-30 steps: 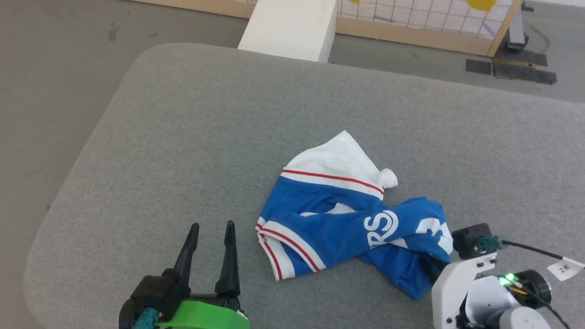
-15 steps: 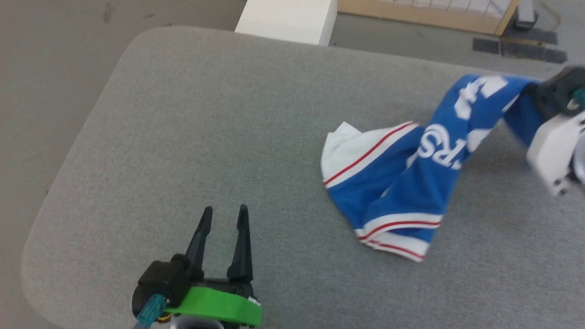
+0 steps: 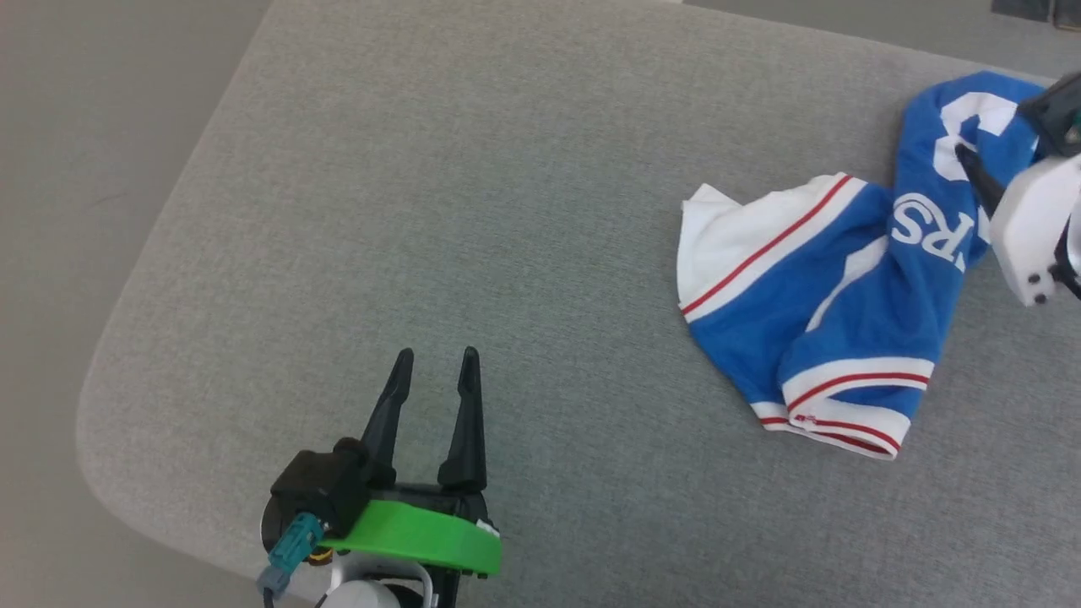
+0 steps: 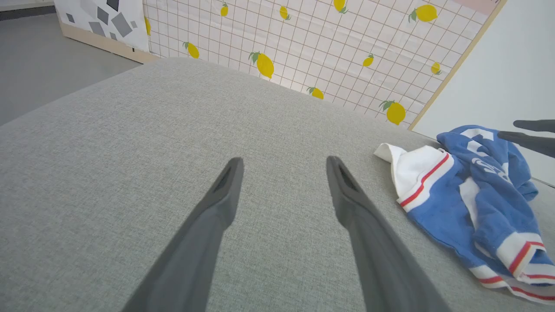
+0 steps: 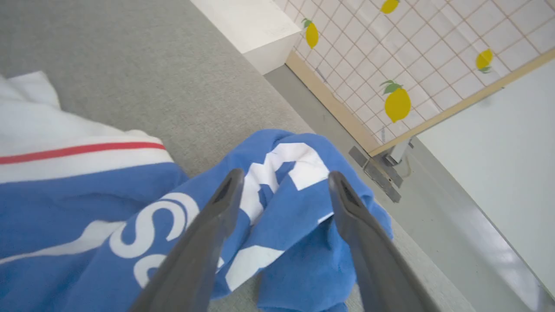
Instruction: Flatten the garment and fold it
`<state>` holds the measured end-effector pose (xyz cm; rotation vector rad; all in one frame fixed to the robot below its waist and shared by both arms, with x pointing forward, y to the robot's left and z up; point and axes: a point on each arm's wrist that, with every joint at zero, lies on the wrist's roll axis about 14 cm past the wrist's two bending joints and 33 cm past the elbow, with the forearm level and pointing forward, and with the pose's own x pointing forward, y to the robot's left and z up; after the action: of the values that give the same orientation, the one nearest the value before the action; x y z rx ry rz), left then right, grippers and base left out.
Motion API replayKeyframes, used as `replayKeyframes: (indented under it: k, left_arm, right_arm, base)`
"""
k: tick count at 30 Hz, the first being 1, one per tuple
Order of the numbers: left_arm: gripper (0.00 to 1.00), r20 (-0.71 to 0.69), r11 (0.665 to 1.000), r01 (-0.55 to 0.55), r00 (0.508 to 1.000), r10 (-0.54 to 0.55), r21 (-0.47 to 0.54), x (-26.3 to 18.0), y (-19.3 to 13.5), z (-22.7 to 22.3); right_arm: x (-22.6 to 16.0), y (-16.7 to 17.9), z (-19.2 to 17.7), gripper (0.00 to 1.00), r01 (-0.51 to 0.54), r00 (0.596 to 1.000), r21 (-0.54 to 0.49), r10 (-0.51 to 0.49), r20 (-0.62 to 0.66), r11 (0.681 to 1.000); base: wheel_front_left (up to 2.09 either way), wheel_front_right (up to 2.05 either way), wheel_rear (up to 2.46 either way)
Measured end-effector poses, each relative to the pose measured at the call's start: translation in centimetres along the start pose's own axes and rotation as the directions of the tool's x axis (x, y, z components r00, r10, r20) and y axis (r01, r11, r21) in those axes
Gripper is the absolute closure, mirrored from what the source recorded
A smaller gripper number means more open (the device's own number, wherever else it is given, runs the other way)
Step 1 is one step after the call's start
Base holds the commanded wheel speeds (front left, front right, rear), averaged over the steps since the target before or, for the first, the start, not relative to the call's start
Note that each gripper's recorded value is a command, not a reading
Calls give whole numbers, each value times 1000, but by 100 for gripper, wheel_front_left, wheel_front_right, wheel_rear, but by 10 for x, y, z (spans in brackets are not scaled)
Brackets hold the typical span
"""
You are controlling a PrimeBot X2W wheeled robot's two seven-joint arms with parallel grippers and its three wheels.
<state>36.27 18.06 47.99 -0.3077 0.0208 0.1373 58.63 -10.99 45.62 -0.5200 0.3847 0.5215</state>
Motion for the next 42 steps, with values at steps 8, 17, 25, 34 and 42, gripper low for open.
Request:
replayKeyframes:
  k: [8, 17, 25, 34, 42]
  left_arm:
    - [0, 30, 999, 23, 999, -24, 29, 2, -3, 8]
    - [0, 44, 993, 113, 993, -114, 28, -4, -25, 11]
    - [0, 17, 987, 157, 987, -157, 40, -12, -37, 3]
    - [0, -66, 903, 389, 921, -384, 183, 12, -80, -7]
    - [0, -318, 774, 549, 830, -458, 316, 80, -122, -17]
  right_arm:
    - [-44, -21, 40, 0, 56, 958, 275, -130, 256, 960]
    - [-147, 14, -30, 0, 182, 920, 539, -335, 201, 822]
    - [-216, 58, -104, 0, 318, 891, 669, -453, 31, 671]
    - [-231, 67, -109, 0, 301, 875, 734, -482, 40, 609]
    - [-226, 65, -115, 0, 314, 877, 734, -481, 20, 603]
  base:
    - [0, 0, 0]
    - [0, 0, 0]
    - [0, 0, 0]
    - [0, 0, 0]
    - [0, 0, 0]
